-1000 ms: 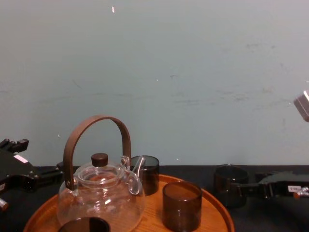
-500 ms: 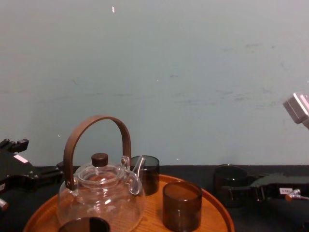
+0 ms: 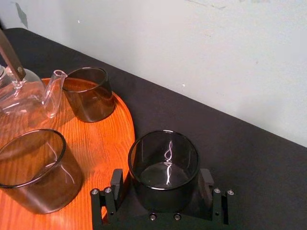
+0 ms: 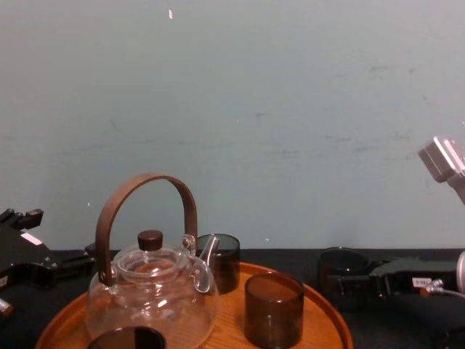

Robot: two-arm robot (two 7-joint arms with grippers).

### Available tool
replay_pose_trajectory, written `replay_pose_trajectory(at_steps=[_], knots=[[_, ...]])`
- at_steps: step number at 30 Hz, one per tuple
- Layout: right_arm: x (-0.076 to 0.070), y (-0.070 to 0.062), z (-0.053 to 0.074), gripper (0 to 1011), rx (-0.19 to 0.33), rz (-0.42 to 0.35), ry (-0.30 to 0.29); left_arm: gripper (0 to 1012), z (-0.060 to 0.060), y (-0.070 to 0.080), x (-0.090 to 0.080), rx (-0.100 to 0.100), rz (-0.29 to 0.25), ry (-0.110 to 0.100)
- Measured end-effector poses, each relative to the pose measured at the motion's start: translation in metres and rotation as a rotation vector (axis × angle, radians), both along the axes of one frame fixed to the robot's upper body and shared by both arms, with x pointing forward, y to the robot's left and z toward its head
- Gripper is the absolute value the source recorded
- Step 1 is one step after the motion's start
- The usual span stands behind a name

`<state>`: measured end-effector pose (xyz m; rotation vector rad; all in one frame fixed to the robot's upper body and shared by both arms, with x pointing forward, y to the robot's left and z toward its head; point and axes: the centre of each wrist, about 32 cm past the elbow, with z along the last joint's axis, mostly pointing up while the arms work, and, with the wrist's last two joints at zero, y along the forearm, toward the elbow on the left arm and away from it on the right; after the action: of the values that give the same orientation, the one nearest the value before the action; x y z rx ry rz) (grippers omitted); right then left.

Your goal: Pick up the glass from the table and place it on the tray.

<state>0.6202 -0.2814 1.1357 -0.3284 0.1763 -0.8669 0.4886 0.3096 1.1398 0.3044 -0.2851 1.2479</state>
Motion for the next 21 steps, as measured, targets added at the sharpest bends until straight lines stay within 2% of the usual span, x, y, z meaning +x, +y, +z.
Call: replay_pose_trajectory(at_steps=[21], knots=[[0.013, 0.005, -0.001, 1002, 0.001, 0.001, 0.001, 1001, 0.0, 0.0, 0.0, 0.0, 0.0, 0.0]])
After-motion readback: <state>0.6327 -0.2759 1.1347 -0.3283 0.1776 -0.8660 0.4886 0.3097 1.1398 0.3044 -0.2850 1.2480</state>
